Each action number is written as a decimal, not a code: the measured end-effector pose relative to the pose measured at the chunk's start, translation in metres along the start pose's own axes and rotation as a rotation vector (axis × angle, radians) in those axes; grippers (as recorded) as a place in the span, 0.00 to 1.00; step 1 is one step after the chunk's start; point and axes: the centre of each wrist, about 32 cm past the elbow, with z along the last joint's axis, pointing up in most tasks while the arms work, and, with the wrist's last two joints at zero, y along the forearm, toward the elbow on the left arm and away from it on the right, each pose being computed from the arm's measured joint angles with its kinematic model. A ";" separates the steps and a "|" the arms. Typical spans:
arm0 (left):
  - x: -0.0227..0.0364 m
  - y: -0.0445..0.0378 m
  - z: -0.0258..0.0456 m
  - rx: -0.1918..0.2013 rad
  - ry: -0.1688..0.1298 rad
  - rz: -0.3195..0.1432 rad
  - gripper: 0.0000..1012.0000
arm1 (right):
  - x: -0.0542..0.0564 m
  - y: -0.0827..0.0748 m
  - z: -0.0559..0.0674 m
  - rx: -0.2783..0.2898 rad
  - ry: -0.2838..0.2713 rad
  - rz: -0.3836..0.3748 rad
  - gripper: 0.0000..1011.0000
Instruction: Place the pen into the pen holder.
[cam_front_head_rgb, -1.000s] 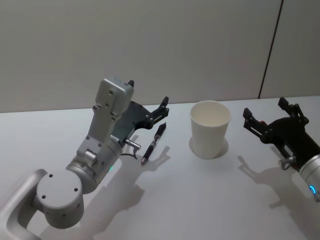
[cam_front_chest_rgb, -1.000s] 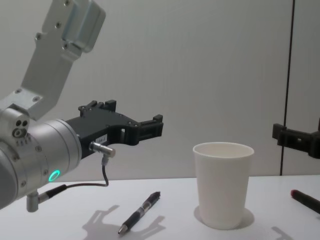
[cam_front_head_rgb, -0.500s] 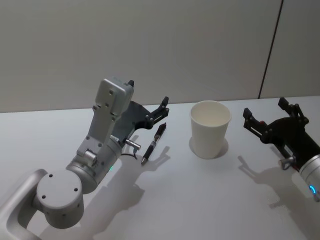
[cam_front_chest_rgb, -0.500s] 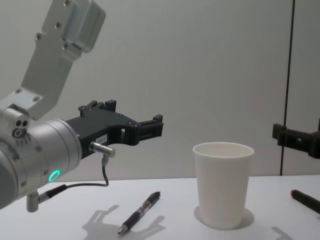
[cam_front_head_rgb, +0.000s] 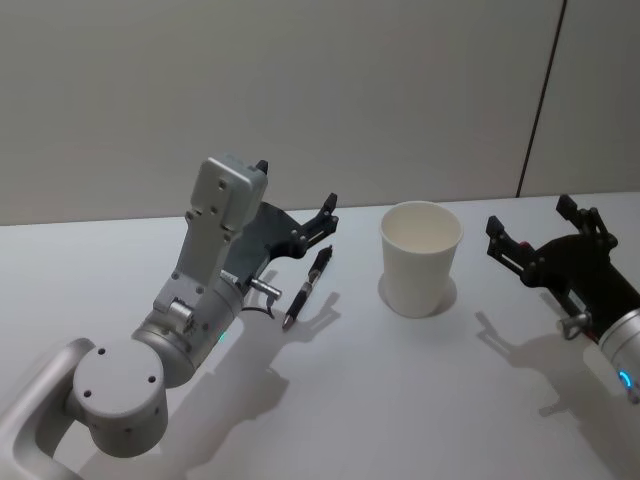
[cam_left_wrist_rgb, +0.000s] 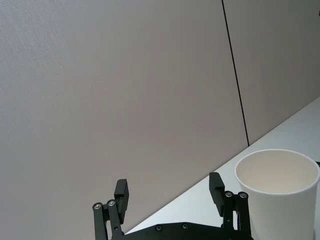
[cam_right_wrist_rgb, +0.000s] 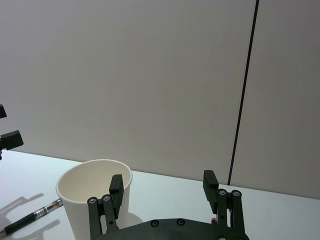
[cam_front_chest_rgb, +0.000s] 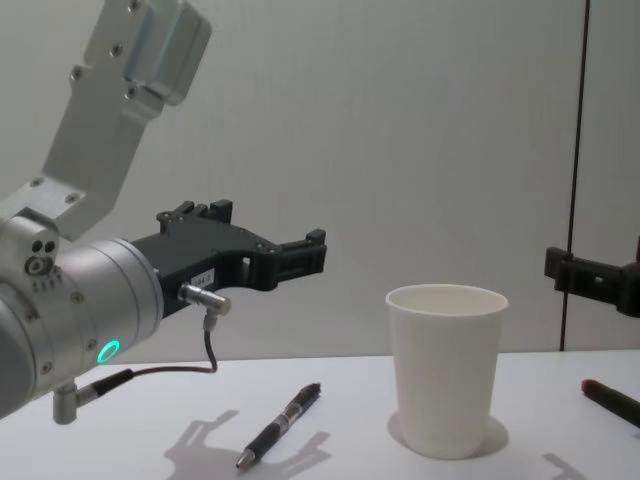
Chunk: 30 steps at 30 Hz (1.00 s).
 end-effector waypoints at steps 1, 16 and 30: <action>0.0000 0.0000 0.0000 0.000 0.000 0.000 0.99 | 0.000 0.000 0.000 0.000 0.000 0.000 0.99; 0.0000 0.0000 0.0000 0.000 0.000 0.000 0.99 | 0.000 0.000 0.000 0.000 0.000 0.000 0.99; 0.0000 0.0000 0.0000 0.000 0.000 0.000 0.99 | -0.011 0.007 0.000 -0.046 0.007 -0.037 0.99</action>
